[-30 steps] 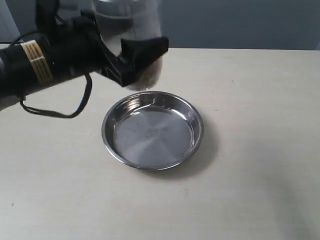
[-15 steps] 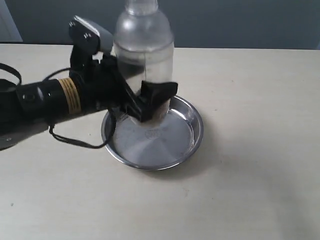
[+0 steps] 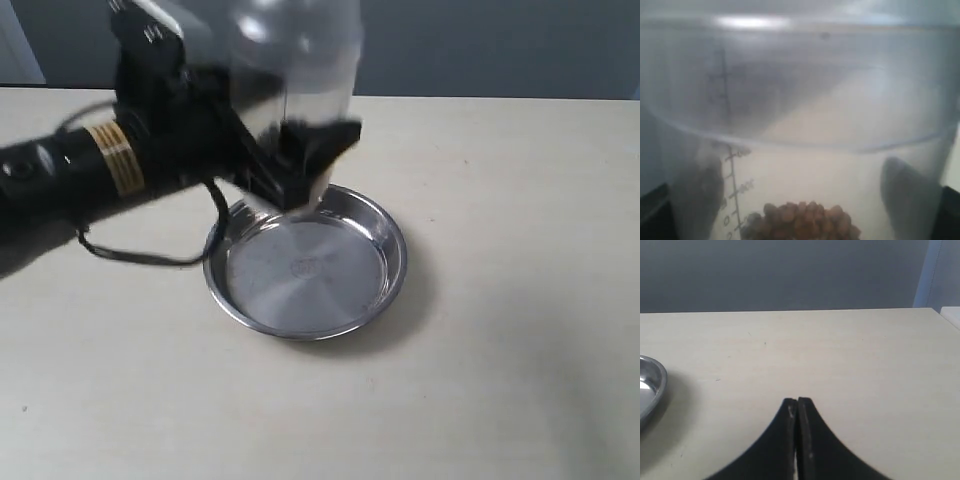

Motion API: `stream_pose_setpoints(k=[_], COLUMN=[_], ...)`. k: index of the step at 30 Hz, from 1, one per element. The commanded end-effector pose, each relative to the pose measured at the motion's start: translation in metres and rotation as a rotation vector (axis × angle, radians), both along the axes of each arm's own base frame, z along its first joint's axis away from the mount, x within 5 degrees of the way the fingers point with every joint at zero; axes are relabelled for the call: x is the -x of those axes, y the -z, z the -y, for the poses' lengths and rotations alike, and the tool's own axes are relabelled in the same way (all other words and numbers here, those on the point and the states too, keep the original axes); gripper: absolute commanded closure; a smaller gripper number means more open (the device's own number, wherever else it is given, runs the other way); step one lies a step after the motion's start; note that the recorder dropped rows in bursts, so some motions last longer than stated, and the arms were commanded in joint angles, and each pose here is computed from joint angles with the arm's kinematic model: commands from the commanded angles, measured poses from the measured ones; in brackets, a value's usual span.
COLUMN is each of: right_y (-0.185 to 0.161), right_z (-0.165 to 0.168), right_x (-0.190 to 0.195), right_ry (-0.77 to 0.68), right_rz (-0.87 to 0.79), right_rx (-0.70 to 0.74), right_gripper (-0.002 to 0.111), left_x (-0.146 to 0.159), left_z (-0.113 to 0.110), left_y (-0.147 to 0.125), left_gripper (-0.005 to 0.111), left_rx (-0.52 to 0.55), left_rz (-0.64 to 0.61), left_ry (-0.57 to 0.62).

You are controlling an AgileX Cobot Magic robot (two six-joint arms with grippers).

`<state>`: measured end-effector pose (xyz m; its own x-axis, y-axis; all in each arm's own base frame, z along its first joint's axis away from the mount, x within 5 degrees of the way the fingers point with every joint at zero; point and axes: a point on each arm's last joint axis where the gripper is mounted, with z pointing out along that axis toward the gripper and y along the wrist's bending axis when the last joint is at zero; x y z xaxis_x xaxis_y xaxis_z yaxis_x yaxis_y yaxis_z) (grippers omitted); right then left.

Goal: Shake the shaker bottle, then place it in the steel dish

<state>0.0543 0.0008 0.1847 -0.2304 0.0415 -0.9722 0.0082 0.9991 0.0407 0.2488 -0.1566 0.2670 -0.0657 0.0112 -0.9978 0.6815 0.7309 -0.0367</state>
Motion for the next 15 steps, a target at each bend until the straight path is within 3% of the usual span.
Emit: stream_pose_setpoints(k=[1, 2, 6, 7, 8, 10, 12, 13, 15], right_y=[-0.001, -0.001, -0.001, -0.001, -0.001, -0.001, -0.001, -0.001, -0.001], right_z=[0.000, 0.000, 0.000, 0.000, 0.000, 0.000, 0.000, 0.000, 0.000], right_x=[0.000, 0.000, 0.000, 0.000, 0.000, 0.000, 0.000, 0.000, 0.000], right_ry=[0.002, 0.002, 0.002, 0.002, 0.002, 0.002, 0.002, 0.002, 0.002], right_rz=[0.014, 0.014, 0.014, 0.014, 0.014, 0.014, 0.014, 0.014, 0.014], right_rx=[0.002, 0.002, 0.002, 0.002, 0.002, 0.002, 0.002, 0.002, 0.002], right_gripper=[0.109, 0.109, 0.109, 0.109, 0.109, 0.109, 0.109, 0.109, 0.109], left_x=[-0.005, -0.005, 0.009, 0.009, 0.007, -0.001, -0.002, 0.001, 0.010], left_z=[0.000, 0.001, -0.001, -0.004, -0.005, -0.007, -0.004, 0.000, 0.003], left_y=[0.041, 0.041, -0.018, -0.019, -0.008, 0.039, 0.051, 0.040, -0.008], left_gripper=[0.107, 0.107, 0.107, 0.107, 0.107, 0.107, 0.107, 0.107, 0.107], left_rx=[-0.030, -0.026, 0.070, 0.060, 0.021, -0.094, -0.080, -0.043, 0.068], left_rz=[-0.150, -0.145, 0.077, 0.055, 0.004, -0.190, -0.241, -0.175, 0.037], left_ry=[-0.036, -0.027, 0.028, 0.002, -0.022, -0.078, -0.061, -0.009, 0.073])
